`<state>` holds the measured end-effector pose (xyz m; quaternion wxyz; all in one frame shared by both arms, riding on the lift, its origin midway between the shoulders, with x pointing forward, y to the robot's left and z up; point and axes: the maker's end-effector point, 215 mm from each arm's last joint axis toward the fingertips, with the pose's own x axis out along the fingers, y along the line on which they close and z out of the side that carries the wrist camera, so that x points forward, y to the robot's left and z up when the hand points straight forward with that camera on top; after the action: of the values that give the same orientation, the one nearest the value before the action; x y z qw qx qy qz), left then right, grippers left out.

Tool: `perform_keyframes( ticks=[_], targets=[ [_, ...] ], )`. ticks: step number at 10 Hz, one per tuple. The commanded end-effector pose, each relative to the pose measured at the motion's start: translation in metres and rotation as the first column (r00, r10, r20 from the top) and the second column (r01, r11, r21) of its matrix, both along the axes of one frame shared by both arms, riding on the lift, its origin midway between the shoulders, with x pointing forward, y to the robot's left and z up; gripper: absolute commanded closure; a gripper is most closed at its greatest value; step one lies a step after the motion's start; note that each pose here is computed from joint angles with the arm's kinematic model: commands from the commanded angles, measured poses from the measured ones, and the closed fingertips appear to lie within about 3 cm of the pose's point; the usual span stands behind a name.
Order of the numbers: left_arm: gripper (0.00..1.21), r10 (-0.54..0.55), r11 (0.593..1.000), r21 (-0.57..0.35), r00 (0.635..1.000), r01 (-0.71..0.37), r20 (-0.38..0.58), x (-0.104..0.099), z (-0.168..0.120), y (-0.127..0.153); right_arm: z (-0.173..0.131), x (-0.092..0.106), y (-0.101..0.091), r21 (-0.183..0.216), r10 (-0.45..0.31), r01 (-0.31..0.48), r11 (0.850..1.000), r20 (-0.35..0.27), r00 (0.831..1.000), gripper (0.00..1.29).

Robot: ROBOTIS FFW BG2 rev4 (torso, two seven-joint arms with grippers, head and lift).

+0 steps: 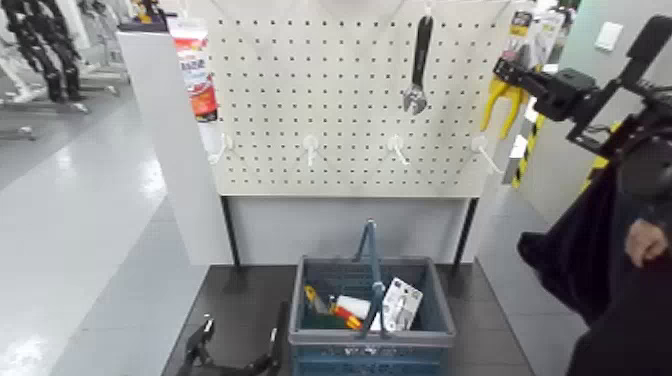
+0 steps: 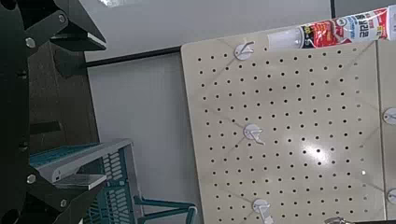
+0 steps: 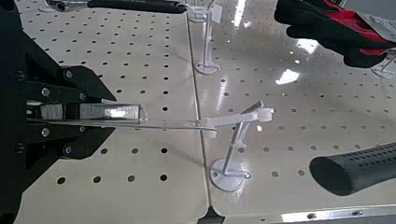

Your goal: Put the yellow pliers into the crate.

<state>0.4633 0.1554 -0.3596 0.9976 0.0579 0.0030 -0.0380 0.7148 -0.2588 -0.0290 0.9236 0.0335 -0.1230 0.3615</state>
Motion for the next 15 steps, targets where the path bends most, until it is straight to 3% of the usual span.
perform_keyframes(
  ticks=[1,5,8,11,15],
  targets=[
    [0.28,0.001,1.0,0.0,1.0,-0.001,0.0,0.0,0.0,0.001,0.01,-0.013,-0.002,-0.004,-0.004,0.004,1.0,0.023,1.0,1.14],
    [0.28,-0.004,1.0,0.003,1.0,0.004,-0.003,-0.002,-0.001,0.0,0.04,-0.047,0.025,-0.006,0.041,-0.041,0.999,0.101,0.994,1.14],
    [0.28,-0.008,1.0,0.005,1.0,0.008,-0.001,-0.002,0.0,-0.002,0.032,-0.063,0.053,0.015,0.08,-0.082,0.997,0.104,0.991,1.14],
    [0.28,-0.01,1.0,0.005,1.0,0.01,-0.002,-0.002,-0.001,-0.002,0.005,-0.077,0.078,0.07,0.117,-0.123,0.99,0.078,0.99,1.14],
    [0.28,-0.007,1.0,0.005,1.0,0.007,-0.002,-0.002,0.0,-0.001,-0.063,-0.081,0.103,0.134,0.156,-0.15,0.98,-0.035,0.987,1.14]
  ],
)
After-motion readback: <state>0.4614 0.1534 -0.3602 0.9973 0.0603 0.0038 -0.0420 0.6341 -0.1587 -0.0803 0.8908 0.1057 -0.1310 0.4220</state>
